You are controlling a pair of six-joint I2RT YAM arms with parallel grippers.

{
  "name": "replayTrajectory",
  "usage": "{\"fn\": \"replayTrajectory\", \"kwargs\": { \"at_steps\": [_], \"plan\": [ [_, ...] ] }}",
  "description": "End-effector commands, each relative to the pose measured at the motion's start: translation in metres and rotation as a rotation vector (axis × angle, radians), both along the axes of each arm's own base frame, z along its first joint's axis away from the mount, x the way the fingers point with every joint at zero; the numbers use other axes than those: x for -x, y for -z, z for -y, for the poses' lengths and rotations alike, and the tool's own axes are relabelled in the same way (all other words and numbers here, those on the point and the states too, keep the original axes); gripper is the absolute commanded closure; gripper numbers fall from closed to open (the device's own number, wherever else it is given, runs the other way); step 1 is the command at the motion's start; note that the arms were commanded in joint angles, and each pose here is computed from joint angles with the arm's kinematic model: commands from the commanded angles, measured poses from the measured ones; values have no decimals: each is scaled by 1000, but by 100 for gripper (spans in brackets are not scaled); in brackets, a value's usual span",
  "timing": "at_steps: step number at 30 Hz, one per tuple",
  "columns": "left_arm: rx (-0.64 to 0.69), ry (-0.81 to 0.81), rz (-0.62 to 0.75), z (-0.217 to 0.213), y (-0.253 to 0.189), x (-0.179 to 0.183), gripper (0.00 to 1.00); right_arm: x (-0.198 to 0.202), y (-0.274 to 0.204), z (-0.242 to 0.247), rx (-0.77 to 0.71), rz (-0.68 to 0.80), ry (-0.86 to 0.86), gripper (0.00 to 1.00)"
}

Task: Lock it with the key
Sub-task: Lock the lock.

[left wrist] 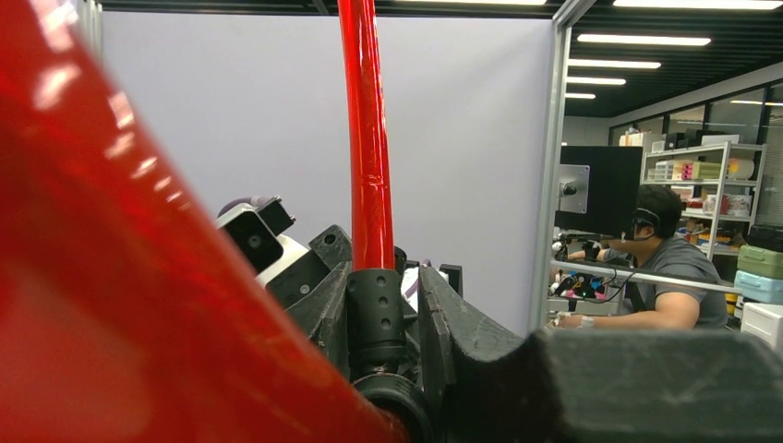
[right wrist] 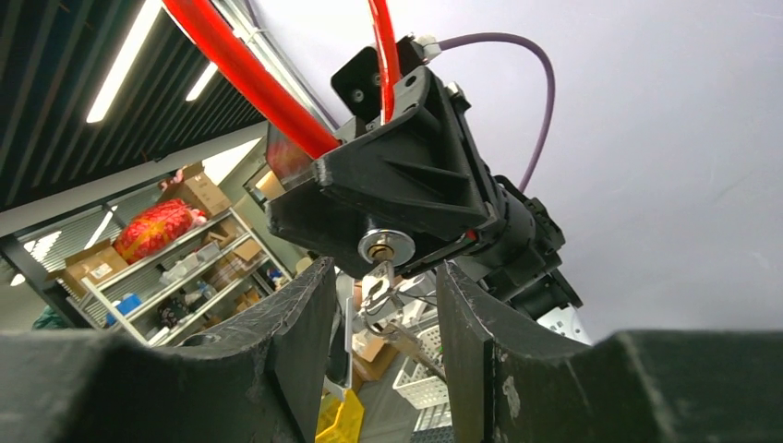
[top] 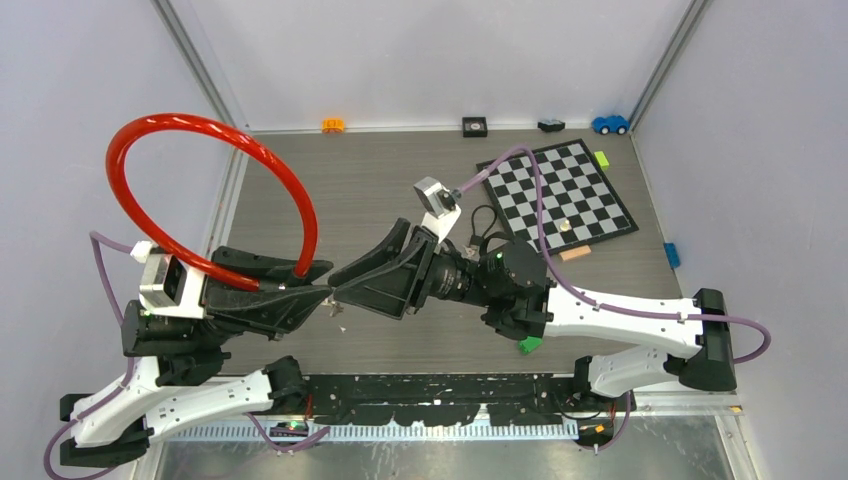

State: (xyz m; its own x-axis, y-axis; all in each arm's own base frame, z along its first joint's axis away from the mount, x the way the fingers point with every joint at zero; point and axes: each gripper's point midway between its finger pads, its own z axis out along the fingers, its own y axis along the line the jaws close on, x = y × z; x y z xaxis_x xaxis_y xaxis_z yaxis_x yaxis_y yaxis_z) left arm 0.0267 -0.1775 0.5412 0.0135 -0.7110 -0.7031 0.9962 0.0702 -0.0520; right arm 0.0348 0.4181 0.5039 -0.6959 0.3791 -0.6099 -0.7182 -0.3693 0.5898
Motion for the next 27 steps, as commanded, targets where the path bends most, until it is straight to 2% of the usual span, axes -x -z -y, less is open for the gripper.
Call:
{"fn": "replayTrajectory", "kwargs": {
  "at_steps": [1, 14, 22, 26, 27],
  "plan": [
    [87, -20, 47, -17, -21, 5, 100, 17, -35, 16, -110, 33, -58, 51],
    [85, -24, 45, -16, -20, 4, 100, 20, -27, 1, -83, 43, -59, 61],
    [84, -31, 38, -16, -18, 2, 100, 12, -27, 1, -97, 49, -5, 84],
    [85, -38, 35, -15, -17, 1, 100, 6, -25, 4, -121, 106, 73, 99],
    [85, -42, 33, -16, -17, 0, 100, 5, -24, 4, -122, 130, 101, 99]
  ]
}}
